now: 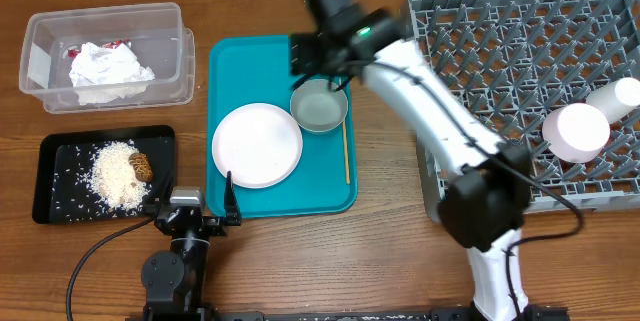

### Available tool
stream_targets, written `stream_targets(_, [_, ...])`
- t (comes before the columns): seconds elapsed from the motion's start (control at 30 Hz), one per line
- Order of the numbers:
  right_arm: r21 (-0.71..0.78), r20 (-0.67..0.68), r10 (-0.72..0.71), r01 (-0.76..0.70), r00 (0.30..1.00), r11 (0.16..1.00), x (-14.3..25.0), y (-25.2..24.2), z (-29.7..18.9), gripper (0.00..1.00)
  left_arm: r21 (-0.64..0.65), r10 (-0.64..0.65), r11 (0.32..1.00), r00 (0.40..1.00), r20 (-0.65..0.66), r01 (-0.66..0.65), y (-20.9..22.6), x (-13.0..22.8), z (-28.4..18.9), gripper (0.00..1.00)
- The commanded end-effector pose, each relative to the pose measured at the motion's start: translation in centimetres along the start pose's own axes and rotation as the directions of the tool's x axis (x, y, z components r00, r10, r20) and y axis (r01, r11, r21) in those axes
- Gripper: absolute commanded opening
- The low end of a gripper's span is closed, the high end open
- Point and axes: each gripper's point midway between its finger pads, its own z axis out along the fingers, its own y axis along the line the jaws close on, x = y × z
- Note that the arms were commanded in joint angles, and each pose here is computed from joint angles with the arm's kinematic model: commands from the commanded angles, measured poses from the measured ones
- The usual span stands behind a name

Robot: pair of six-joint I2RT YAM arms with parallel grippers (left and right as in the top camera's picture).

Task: Sort waste into correct bins and load items into the dishwasher
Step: 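Move the right gripper back and grasp the grey bowl's rim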

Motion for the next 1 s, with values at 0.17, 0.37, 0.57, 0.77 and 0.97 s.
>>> stream_targets(0.17, [0.087, -0.052, 0.051, -0.046, 0.997, 0.995, 4.0, 0.9, 7.3, 0.67, -0.016, -0.006, 1.0, 1.0, 0.009, 0.006, 0.3, 0.0, 0.0, 1.0])
stream_targets(0.37, [0.174, -0.019, 0.115, -0.11, 0.993, 0.979, 5.1, 0.3, 9.9, 0.58, -0.016, -0.006, 1.0, 1.0, 0.009, 0.006, 0.3, 0.0, 0.0, 1.0])
stream_targets(0.57, [0.197, -0.027, 0.145, -0.137, 0.989, 0.971, 5.9, -0.3, 11.2, 0.52, -0.016, -0.006, 1.0, 1.0, 0.009, 0.006, 0.3, 0.0, 0.0, 1.0])
stream_targets(0.77, [0.219, -0.047, 0.157, -0.143, 0.987, 0.965, 6.7, -0.8, 12.2, 0.46, -0.016, -0.006, 1.0, 1.0, 0.009, 0.006, 0.3, 0.0, 0.0, 1.0])
stream_targets(0.97, [0.211, -0.039, 0.157, -0.145, 0.987, 0.967, 6.1, -0.4, 11.6, 0.28, -0.016, -0.006, 1.0, 1.0, 0.009, 0.006, 0.3, 0.0, 0.0, 1.0])
